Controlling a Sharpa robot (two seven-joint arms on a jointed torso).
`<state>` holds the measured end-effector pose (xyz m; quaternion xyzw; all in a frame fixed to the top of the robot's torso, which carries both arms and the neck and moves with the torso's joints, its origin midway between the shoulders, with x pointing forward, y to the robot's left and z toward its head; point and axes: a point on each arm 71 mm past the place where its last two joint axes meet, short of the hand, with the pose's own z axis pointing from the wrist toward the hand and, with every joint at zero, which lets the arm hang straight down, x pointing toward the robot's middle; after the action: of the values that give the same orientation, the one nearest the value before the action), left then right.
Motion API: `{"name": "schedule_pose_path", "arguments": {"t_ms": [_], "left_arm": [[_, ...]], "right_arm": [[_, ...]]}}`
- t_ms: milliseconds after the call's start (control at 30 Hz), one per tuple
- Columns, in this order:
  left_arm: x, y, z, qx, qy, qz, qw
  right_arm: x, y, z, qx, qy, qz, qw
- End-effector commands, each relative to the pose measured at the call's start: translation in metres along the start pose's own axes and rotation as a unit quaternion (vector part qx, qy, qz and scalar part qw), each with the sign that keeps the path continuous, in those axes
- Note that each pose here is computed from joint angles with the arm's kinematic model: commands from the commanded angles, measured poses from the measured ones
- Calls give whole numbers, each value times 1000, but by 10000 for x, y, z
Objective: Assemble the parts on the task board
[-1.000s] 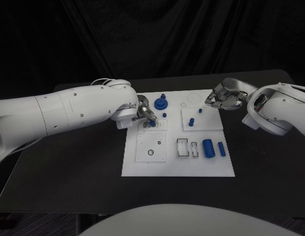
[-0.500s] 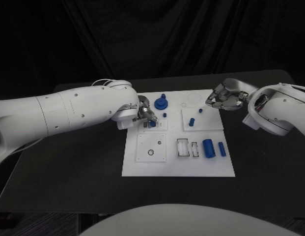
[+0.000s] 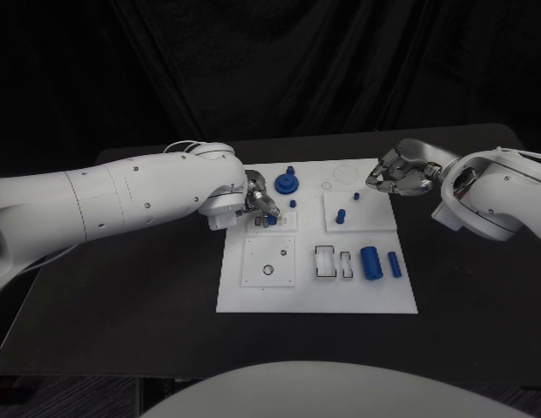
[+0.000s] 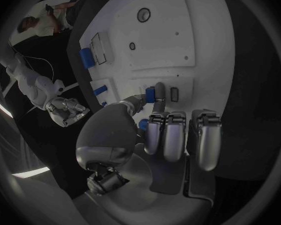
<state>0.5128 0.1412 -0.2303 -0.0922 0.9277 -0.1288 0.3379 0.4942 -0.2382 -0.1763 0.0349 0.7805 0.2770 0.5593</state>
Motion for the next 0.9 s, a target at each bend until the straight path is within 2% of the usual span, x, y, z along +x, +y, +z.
{"name": "schedule_pose_path", "arguments": {"t_ms": [33, 633, 900], "left_arm": [[61, 25, 22, -3, 12, 6, 1000], [64, 19, 26, -3, 13, 8, 1000], [46, 45, 41, -7, 16, 9, 1000]], "right_arm": [[13, -27, -5, 12, 5, 0, 1000], [23, -32, -4, 15, 10, -1, 1000], [27, -32, -4, 16, 12, -1, 1000]]}}
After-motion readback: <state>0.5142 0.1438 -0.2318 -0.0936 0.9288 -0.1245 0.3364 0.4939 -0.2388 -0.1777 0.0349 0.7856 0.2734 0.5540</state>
